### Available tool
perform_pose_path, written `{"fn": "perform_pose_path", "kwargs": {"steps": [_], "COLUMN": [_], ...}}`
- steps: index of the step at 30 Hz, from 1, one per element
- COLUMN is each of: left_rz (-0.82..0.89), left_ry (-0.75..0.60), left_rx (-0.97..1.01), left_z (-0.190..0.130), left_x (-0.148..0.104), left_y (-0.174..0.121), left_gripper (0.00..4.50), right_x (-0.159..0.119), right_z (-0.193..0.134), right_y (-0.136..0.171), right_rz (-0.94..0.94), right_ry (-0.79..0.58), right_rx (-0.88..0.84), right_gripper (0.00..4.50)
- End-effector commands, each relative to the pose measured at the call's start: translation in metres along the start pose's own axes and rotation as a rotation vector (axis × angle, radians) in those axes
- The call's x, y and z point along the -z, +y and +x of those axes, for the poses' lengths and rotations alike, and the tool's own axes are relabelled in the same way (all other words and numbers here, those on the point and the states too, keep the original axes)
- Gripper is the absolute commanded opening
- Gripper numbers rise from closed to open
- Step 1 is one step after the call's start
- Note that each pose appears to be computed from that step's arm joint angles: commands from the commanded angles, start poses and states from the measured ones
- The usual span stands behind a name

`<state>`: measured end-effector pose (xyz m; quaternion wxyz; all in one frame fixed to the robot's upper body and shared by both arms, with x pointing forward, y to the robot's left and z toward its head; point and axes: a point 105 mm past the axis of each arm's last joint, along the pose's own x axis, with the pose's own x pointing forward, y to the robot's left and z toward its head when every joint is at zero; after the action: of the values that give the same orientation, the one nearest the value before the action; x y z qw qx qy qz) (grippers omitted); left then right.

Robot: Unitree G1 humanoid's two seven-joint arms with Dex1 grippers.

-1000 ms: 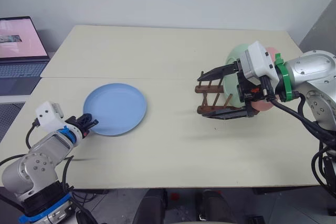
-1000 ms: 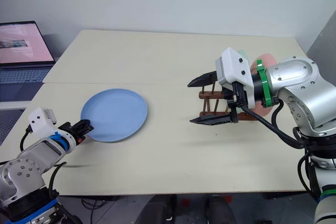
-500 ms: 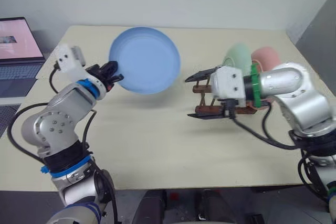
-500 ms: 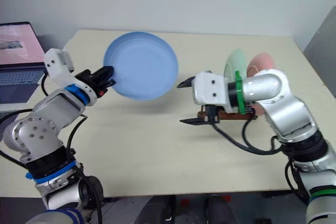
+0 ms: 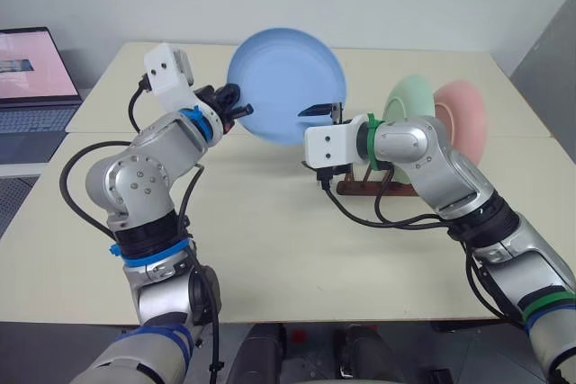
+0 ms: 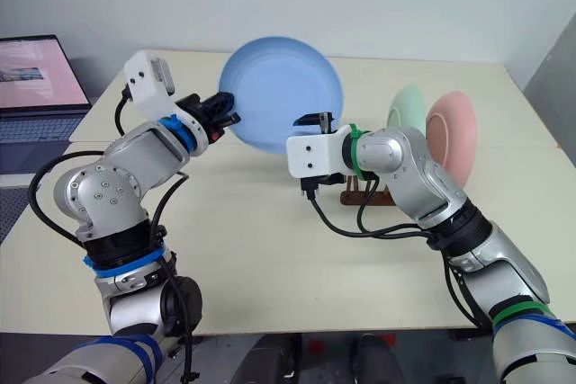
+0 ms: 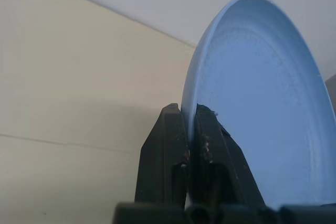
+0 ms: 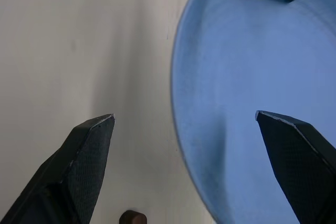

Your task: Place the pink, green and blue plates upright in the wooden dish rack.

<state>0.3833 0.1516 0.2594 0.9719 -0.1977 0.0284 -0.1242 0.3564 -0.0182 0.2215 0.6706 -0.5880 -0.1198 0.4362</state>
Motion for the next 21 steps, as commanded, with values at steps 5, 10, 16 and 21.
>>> {"fn": "perform_pose_path", "kwargs": {"steps": [5, 10, 16, 21], "left_rz": [0.024, 0.029, 0.082, 0.205], "left_ry": [-0.035, -0.017, 0.008, -0.053], "left_rx": [0.044, 0.058, 0.102, 0.263], "left_z": [0.002, 0.001, -0.002, -0.015], "left_x": [-0.009, -0.006, -0.008, -0.024], "left_y": [-0.011, -0.009, -0.004, -0.009], "left_gripper": [0.00, 0.00, 0.26, 1.64], "right_x": [0.000, 0.002, 0.002, 0.002], "right_z": [0.001, 0.003, 0.002, 0.001], "right_y": [-0.018, -0.020, -0.023, -0.026], "right_rz": [-0.105, -0.137, -0.156, -0.160], "right_ry": [0.023, 0.026, 0.013, 0.003], "right_rx": [0.070, 0.077, 0.084, 0.087], "right_gripper": [1.84, 0.51, 0.01, 0.00]}}
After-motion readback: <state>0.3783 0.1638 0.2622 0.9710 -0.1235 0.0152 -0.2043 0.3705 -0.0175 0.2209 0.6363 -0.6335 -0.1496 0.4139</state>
